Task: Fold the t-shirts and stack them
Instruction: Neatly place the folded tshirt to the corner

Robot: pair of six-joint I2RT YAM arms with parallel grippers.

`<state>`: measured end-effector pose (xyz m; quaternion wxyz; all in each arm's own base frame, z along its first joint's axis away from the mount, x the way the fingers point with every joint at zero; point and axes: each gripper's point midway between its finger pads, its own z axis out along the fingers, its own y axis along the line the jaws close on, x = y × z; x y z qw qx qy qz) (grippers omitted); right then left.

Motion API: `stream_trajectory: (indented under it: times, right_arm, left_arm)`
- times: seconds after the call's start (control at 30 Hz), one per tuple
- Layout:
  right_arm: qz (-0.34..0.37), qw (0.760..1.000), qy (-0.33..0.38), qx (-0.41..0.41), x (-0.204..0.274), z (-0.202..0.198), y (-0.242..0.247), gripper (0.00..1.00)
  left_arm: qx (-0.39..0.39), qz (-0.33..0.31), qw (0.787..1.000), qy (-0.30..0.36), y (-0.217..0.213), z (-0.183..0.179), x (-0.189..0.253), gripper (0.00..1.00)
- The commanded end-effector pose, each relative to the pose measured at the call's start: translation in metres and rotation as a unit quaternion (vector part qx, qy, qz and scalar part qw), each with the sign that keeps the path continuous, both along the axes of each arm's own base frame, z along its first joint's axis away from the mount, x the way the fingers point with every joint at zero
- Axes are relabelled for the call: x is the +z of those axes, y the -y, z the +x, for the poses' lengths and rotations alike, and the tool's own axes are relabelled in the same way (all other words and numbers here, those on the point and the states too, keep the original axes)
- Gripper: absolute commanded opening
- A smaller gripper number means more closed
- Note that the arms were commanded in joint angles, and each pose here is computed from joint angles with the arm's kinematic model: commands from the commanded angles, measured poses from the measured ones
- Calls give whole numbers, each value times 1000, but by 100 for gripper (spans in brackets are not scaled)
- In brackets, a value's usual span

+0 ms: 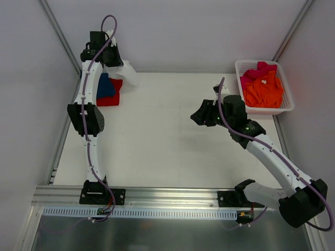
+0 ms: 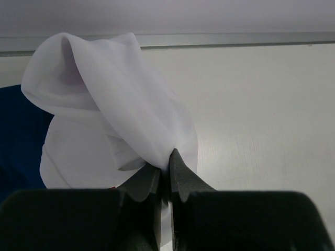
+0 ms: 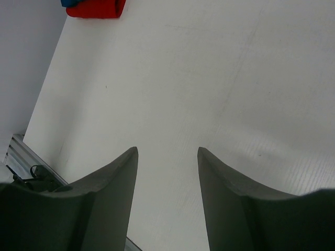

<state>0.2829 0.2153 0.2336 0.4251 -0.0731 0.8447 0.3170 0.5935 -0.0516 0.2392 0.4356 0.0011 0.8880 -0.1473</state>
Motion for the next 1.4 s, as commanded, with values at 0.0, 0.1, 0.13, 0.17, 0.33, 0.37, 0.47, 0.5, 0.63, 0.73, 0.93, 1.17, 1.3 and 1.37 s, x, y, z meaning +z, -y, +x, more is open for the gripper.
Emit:
stream_trajectory:
  times: [0.0, 0.1, 0.13, 0.17, 0.33, 0.37, 0.47, 0.5, 0.63, 0.73, 0.93, 1.17, 1.3, 1.37]
  right_arm:
    - [29, 999, 27, 8, 20, 0, -4, 53]
    - [31, 999, 23, 13, 17, -3, -5, 53]
    - [30, 999, 23, 13, 16, -3, -4, 53]
    - [30, 999, 21, 13, 13, -5, -4, 53]
    - [35, 999, 20, 19, 14, -8, -6, 53]
    - [36, 999, 18, 21, 12, -8, -6, 53]
    - [34, 999, 13, 23, 7, -9, -7, 53]
    - [34, 999, 10, 25, 4, -9, -8, 53]
    - [40, 999, 6, 33, 2, -9, -12, 53]
    - [42, 999, 7, 33, 4, -9, -12, 53]
    - [39, 998, 6, 40, 0, -9, -12, 53]
    - [41, 998, 5, 48, 1, -9, -15, 53]
    - [39, 998, 3, 48, -1, -9, -15, 53]
    - [40, 998, 3, 48, -2, -10, -14, 53]
  left_arm:
    - [-3, 11, 999, 31, -21, 13, 9, 0]
    - [17, 16, 999, 32, -41, 18, 4, 0]
    - [20, 15, 999, 34, -46, 19, 4, 0]
    - [26, 13, 999, 40, -52, 20, 7, 0]
    - [78, 8, 997, 25, -102, 18, -5, 0]
    - [90, 11, 996, 23, -111, 15, -5, 0]
    - [118, 19, 993, 17, -130, 7, -4, 0]
    - [128, 24, 991, 20, -136, 6, 0, 0]
    - [153, 25, 988, 14, -156, -4, 0, 0]
    - [171, 26, 985, 1, -168, -12, -8, 0]
    - [234, 32, 972, -14, -208, -30, -14, 0]
    - [282, 7, 959, -10, -248, -43, -11, 0]
    - [301, 16, 953, -27, -258, -44, -28, 0]
    - [295, 7, 955, -35, -255, -41, -38, 0]
